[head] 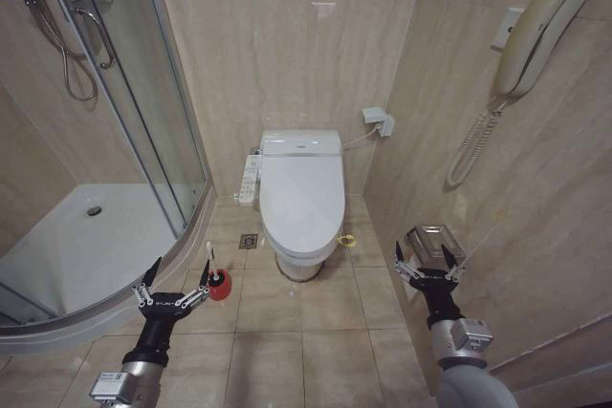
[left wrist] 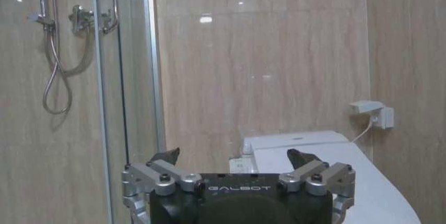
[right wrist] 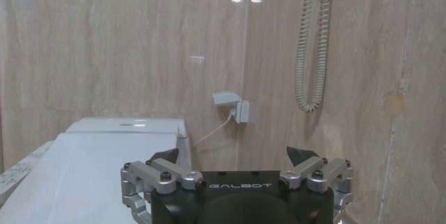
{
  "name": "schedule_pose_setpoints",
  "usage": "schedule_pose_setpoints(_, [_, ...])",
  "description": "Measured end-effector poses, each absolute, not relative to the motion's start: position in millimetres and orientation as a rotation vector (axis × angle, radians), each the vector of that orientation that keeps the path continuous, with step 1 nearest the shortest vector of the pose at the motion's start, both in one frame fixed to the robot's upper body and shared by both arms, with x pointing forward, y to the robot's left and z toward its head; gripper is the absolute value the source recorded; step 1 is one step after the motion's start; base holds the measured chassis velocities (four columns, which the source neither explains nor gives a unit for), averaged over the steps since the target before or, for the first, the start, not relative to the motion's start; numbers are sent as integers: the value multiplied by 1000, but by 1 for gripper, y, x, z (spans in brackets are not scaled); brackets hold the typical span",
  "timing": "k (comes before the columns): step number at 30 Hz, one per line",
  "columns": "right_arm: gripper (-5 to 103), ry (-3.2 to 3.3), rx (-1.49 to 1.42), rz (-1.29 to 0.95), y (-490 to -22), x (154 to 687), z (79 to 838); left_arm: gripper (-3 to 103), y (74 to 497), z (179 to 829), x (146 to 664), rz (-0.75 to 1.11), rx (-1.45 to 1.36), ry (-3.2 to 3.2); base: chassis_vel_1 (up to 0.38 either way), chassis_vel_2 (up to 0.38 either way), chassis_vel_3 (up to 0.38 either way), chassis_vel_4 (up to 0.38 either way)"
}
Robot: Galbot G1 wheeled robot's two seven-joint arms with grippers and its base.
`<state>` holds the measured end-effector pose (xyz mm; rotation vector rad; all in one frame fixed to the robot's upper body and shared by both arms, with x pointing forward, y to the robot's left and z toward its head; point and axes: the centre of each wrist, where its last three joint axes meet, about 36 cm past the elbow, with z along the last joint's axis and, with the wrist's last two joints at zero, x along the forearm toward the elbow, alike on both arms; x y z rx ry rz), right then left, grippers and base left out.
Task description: Open the toilet lid, clean the toilet bowl with a toilet brush, close the toilet lid, and flush.
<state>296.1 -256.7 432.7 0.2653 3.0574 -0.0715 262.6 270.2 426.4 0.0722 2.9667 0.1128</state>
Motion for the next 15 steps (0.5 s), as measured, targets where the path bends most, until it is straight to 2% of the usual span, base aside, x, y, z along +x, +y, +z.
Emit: schedule_pose_setpoints(15, [100, 3057, 265, -71, -257, 296, 433, 100, 270, 426, 263, 113, 72, 2967, 0, 0, 0, 0])
